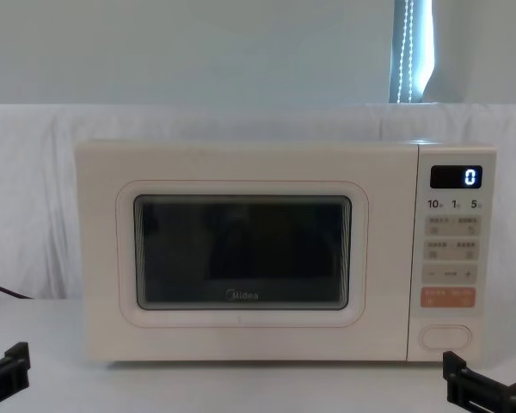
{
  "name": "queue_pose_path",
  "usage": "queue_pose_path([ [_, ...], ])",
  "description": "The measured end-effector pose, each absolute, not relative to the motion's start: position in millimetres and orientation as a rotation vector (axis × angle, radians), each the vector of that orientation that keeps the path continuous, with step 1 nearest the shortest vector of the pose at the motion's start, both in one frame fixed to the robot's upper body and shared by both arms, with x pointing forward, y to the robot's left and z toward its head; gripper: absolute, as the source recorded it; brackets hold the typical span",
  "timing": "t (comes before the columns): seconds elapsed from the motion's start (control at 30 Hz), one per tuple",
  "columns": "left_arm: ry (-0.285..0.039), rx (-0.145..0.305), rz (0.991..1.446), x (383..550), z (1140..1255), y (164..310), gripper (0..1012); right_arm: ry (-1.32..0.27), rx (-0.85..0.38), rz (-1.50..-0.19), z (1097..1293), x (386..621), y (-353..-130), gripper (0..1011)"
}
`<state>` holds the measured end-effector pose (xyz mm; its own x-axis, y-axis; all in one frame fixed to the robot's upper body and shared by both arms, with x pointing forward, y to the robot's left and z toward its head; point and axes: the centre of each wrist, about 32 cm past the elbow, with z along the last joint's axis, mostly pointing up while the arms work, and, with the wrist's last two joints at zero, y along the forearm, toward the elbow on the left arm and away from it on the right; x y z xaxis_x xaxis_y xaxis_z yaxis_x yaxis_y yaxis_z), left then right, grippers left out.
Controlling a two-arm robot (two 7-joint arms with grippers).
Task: Press the button to open the microwave door with one hand; close the microwave door with the other hand.
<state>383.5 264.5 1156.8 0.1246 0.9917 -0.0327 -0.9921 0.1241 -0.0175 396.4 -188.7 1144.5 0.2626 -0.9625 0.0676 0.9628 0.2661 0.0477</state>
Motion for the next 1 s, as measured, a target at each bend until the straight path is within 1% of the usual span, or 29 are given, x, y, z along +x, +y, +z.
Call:
queue_pose_path([
  [1.0, 0.014, -0.038, 1.446, 383.5, 1156.8, 264.5, 1001, -0.089, -0.003, -1.302, 1144.5, 396.4, -188.7, 1002],
])
